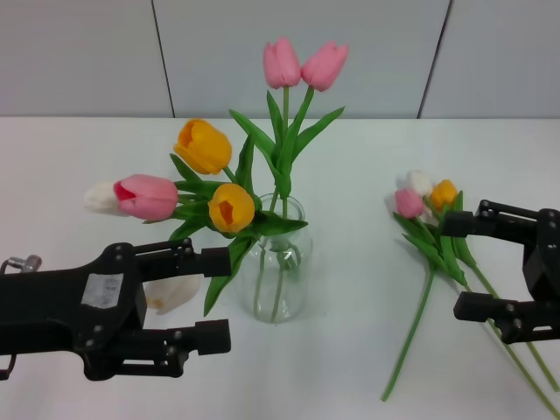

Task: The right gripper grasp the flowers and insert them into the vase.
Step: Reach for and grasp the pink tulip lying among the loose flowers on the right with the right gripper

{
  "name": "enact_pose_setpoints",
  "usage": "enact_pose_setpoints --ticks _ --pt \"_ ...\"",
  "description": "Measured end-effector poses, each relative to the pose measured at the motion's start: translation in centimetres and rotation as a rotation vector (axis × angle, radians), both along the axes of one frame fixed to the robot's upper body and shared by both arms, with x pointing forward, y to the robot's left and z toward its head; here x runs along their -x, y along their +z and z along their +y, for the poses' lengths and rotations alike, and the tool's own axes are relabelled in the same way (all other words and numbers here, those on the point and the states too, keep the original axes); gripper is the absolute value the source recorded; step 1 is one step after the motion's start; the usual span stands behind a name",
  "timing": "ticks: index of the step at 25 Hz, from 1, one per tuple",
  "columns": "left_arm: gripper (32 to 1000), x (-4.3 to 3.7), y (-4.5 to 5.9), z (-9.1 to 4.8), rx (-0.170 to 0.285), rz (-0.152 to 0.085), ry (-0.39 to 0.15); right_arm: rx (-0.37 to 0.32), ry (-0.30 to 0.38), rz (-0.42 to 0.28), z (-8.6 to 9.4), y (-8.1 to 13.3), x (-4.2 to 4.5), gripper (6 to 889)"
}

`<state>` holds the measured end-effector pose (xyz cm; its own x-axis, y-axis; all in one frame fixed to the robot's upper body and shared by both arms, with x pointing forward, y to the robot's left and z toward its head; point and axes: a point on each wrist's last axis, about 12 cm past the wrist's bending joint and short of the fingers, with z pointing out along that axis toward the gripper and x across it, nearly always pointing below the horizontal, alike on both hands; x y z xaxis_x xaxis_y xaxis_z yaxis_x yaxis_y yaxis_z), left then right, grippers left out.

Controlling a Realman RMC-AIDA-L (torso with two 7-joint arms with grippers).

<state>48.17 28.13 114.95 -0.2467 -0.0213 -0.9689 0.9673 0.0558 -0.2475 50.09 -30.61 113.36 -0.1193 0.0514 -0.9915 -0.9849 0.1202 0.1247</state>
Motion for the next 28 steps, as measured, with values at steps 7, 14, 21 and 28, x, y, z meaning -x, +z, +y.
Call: enact_pose_setpoints --ticks 7,14,21,28 --pt "835 -0.07 0.0 -0.1 0.000 -0.002 -0.002 0.001 0.002 -0.001 0.1 0.0 -0.06 850" --pt "835 -0.13 0.1 -0.1 -0.002 -0.003 -0.005 0.003 -0.002 0.005 0.1 0.0 -0.13 850" --pt "835 -0.05 0.0 0.0 -0.002 -0.001 -0.002 0.062 -0.133 0.127 -0.8 -0.4 -1.73 849" --pt "835 -0.01 0.0 0.0 -0.001 0.000 -0.001 0.227 -0.324 0.325 -2.9 -1.1 -3.86 849"
